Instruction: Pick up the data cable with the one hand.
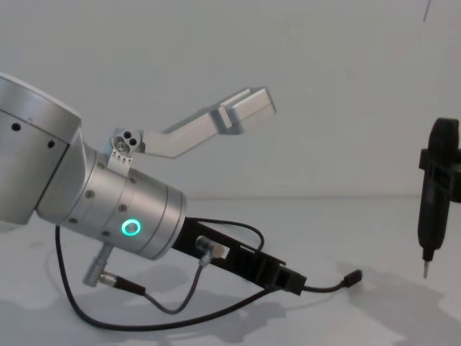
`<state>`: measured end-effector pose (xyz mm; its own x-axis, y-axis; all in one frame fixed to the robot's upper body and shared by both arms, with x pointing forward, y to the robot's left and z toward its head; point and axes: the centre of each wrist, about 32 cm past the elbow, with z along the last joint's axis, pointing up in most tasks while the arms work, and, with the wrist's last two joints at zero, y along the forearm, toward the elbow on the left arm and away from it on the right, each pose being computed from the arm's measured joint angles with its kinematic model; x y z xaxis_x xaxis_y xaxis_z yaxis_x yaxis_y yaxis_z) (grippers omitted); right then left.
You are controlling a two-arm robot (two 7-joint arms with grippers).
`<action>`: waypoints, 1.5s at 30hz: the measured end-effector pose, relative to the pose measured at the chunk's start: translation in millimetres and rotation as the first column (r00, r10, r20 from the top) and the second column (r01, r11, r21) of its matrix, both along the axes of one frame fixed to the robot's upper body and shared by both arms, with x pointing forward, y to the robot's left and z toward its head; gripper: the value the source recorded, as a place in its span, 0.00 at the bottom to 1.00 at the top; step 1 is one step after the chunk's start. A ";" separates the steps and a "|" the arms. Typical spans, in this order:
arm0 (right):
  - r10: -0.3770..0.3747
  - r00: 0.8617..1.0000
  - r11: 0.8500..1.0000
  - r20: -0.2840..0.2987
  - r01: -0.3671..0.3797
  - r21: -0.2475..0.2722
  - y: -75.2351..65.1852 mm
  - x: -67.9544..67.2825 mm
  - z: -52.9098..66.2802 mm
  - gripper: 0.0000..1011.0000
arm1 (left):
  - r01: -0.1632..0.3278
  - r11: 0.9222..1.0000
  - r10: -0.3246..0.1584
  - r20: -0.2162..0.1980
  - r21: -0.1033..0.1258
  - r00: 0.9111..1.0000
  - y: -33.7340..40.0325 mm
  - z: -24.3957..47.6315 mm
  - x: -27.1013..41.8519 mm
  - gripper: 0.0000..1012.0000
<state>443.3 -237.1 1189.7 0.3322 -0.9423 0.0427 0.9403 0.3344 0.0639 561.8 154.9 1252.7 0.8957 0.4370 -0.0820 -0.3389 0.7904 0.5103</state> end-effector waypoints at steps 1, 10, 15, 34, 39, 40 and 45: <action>0.000 1.000 1.000 0.002 0.000 0.001 0.0 0.0 0.7 0.28 | 0.003 1.000 -0.003 0.006 -0.002 1.000 0.0 0.1 -0.2 0.04; 0.030 0.999 0.999 0.044 -0.031 0.023 -0.7 0.9 16.1 0.28 | 0.059 0.997 -0.054 0.102 -0.050 0.993 2.0 1.4 -1.4 0.04; 0.047 0.997 0.998 0.063 -0.049 0.037 -1.7 2.0 25.6 0.28 | 0.114 0.990 -0.098 0.170 -0.087 0.981 3.8 6.1 0.1 0.04; 0.100 0.985 0.995 0.141 -0.103 0.014 -9.3 7.4 60.1 0.28 | 0.226 0.965 -0.182 0.282 -0.134 0.942 7.0 21.9 4.5 0.04; 0.106 0.981 0.994 0.163 -0.105 -0.019 -13.5 8.1 69.1 0.28 | 0.235 0.962 -0.188 0.291 -0.138 0.938 7.3 23.1 4.8 0.04; 0.108 0.980 0.994 0.168 -0.105 -0.027 -14.9 8.3 71.4 0.28 | 0.237 0.962 -0.189 0.292 -0.138 0.938 7.3 23.3 4.9 0.04; 0.111 0.978 0.994 0.178 -0.104 -0.045 -18.0 9.3 76.0 0.28 | 0.244 0.960 -0.194 0.299 -0.140 0.934 7.5 24.3 5.1 0.04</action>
